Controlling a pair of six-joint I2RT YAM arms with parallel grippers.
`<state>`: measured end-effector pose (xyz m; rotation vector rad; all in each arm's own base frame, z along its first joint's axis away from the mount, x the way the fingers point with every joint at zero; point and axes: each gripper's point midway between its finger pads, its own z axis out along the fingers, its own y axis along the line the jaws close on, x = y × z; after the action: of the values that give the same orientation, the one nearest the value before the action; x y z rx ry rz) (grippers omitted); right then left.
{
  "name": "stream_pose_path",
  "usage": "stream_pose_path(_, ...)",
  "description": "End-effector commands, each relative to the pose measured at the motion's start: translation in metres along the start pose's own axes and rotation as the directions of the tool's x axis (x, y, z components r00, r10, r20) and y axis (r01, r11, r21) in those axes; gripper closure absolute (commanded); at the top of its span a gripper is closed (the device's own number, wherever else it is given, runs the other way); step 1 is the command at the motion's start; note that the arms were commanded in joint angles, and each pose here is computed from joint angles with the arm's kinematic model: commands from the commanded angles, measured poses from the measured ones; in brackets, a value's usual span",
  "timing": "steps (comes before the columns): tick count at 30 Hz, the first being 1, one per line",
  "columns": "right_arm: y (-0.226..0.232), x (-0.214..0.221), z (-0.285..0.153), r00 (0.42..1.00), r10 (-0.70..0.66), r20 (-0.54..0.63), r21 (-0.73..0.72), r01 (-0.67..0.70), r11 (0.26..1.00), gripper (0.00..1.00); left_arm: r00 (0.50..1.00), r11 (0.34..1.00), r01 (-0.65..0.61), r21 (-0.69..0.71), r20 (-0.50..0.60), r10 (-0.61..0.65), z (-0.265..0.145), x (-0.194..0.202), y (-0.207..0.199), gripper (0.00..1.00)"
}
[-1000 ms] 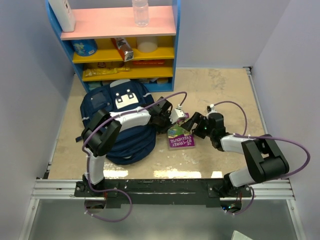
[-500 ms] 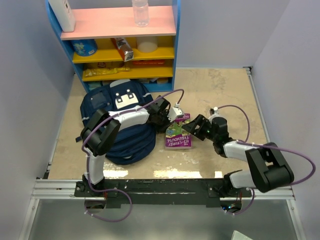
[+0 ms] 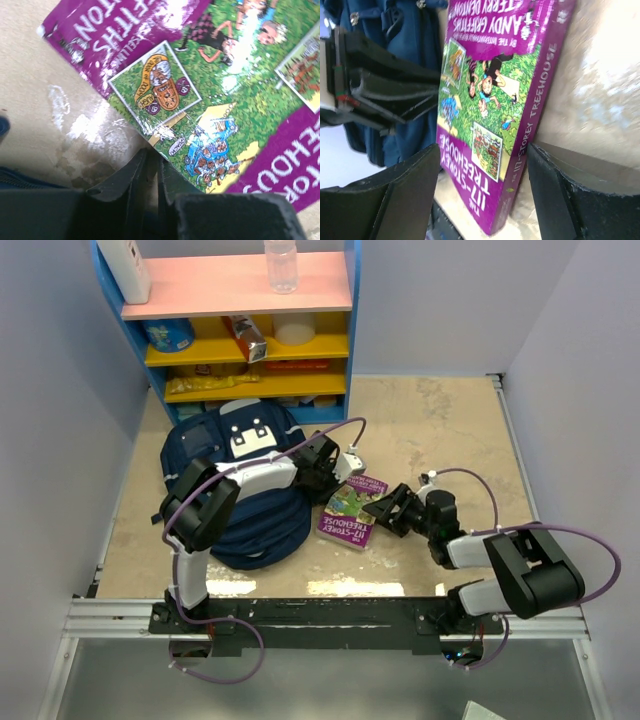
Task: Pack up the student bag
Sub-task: Pick up the book from the center of the board.
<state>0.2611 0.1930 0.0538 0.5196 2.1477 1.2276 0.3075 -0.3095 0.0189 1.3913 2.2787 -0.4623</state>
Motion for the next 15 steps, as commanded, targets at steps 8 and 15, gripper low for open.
stream_pose_path(8, 0.119, -0.005, -0.025, 0.997, -0.075, -0.001, -0.466, 0.066, 0.882, 0.29, 0.989, 0.998, -0.026, 0.058, 0.145, 0.017, -0.006, -0.036, -0.018, 0.82)
stream_pose_path(15, 0.130, -0.012, -0.025, 0.994, -0.094, 0.054, -0.499, 0.108, 0.860, 0.30, 0.989, 0.998, -0.027, 0.060, 0.147, 0.018, -0.007, -0.037, -0.019, 0.83)
